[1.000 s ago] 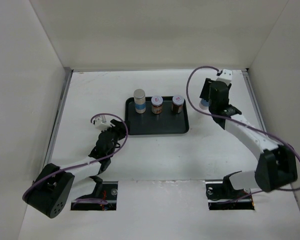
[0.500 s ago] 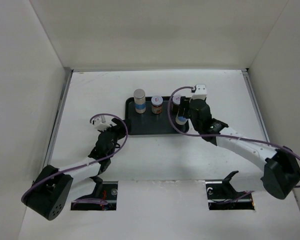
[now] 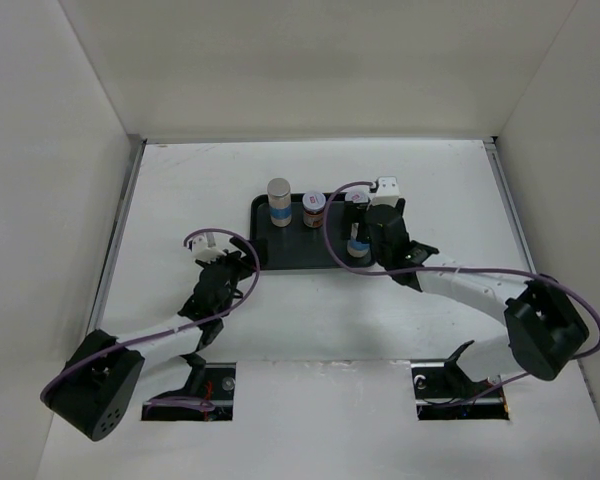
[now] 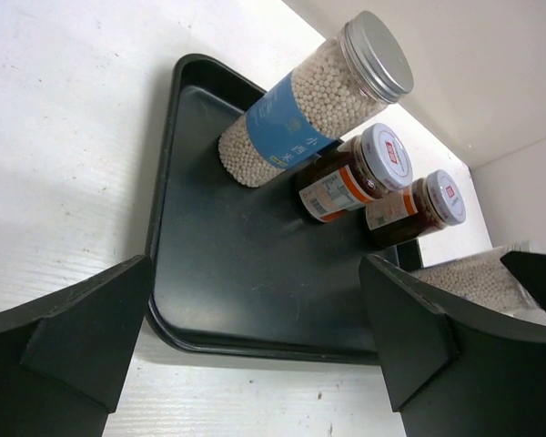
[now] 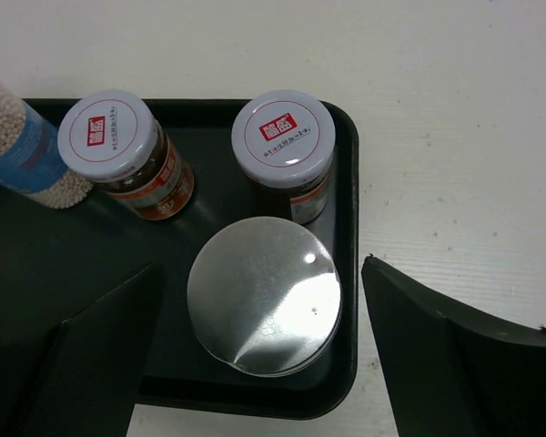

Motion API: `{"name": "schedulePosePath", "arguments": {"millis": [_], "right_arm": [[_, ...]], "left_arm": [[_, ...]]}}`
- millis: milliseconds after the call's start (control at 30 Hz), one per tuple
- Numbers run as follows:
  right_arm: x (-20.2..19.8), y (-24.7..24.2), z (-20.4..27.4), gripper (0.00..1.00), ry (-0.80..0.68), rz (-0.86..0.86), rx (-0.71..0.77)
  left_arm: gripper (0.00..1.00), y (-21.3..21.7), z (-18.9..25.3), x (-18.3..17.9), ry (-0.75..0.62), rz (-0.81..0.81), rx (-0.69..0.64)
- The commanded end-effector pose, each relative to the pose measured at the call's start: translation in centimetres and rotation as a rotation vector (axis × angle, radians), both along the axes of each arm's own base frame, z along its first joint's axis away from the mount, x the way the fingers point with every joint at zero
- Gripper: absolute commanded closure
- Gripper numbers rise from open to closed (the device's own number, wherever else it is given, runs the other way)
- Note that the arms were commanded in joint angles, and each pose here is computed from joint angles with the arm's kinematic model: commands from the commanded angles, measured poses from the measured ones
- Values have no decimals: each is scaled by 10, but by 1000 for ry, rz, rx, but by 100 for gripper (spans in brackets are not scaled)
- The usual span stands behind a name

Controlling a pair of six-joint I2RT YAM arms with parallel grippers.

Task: Organize the condiment bottles

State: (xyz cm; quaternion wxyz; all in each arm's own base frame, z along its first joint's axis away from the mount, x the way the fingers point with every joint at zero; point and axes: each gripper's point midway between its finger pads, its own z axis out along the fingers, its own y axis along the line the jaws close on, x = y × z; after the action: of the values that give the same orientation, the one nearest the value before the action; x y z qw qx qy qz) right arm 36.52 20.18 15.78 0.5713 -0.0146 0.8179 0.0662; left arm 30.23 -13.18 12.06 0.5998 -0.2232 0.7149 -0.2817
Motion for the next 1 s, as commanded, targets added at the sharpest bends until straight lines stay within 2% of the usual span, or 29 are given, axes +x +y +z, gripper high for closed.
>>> {"name": "schedulePosePath", "arguments": {"millis": [0,167,333,433,567,667,967], "right_arm": [[2,2,36,1,-107,-23,89],[-13,-21,83,0,-196,-78,146],[-31,-70,105,0,-262,-214,232],[-35,-104,95,0,-254,-319,284],[-26,-141,70,0,-198,-441,280],[-20,-149,53,0,-162,-485,274],[2,-159,19,0,-106,-562,278]], "left_arm": [[0,-8,21,4,-59,-14,-17],[0,-19,25,1,-58,-43,-10],[0,-34,14,1,36,-75,43],[0,-38,14,4,85,-75,63],[0,-40,11,6,157,-70,92],[0,-34,12,7,182,-50,105],[0,-21,32,14,145,-17,124]]}}
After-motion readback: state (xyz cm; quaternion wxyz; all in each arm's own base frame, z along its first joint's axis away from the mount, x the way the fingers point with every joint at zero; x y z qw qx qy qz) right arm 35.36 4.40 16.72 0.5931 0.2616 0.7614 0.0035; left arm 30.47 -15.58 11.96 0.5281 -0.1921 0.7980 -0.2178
